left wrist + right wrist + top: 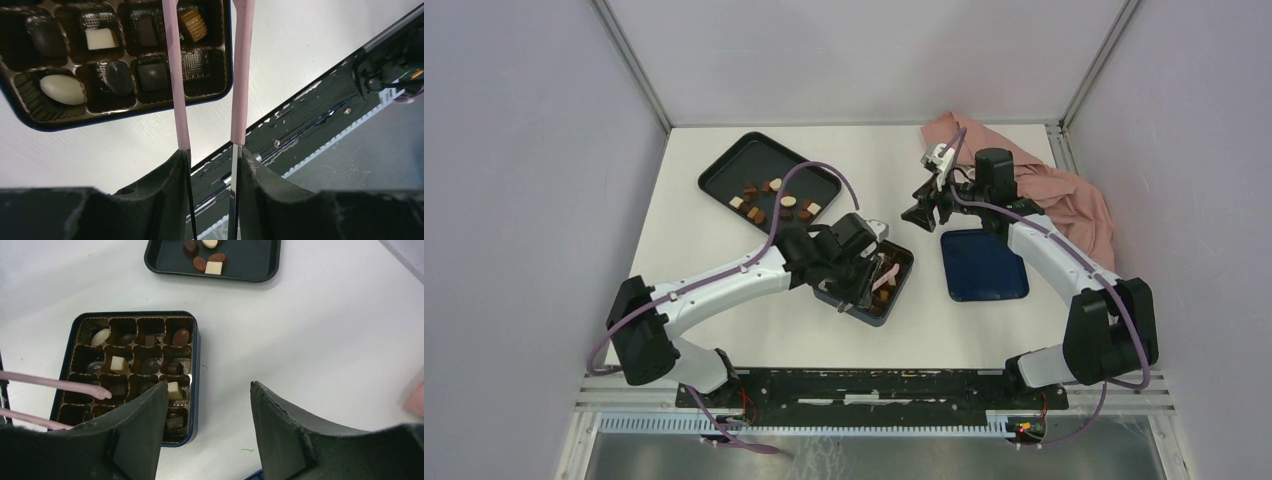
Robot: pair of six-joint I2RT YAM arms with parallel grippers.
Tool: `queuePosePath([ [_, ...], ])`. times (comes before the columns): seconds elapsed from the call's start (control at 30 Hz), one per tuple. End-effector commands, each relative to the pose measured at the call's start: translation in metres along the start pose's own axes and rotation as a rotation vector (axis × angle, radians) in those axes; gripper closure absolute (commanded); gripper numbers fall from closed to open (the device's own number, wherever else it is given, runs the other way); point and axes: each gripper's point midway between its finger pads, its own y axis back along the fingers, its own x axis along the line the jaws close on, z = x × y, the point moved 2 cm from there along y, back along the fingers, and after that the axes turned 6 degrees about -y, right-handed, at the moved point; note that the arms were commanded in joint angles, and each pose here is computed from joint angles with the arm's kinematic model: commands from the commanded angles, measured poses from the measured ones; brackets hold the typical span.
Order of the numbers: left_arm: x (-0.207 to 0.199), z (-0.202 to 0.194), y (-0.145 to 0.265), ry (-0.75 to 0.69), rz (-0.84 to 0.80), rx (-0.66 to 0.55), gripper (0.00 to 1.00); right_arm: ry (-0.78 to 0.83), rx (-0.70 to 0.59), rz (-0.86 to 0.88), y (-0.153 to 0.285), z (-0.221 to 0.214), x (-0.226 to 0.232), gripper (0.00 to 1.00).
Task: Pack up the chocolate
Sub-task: Place the fake chocolate in the packing box, then pick up the fake chocolate from the plate.
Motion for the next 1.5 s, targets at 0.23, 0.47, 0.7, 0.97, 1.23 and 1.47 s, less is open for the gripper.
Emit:
queuePosePath([
  [0.23,0.073,0.076,0.068,0.190,0.019,-0.289,0.60,0.075,-0.101,0.070,0.016,0.025,0.015,0.34],
  [0.47,0.184,0.096,0.100,0.313,0.209,-0.334,0.60,0.113,-0.100,0.092,0.019,0.025,0.019,0.34],
  [0.7,0.262,0.086,0.085,0.390,0.303,-0.246,0.60,0.113,-0.084,0.117,0.017,0.020,0.020,0.34],
  [0.97,0.307,0.080,0.058,0.438,0.308,-0.161,0.61,0.098,-0.057,0.124,0.012,0.012,0.017,0.34],
  [1.23,0.330,0.075,0.031,0.463,0.281,-0.077,0.61,0.081,-0.037,0.128,0.007,0.004,0.013,0.35],
  [1.47,0.345,0.078,0.016,0.478,0.294,-0.038,0.61,0.072,-0.022,0.133,0.004,-0.002,0.011,0.35],
])
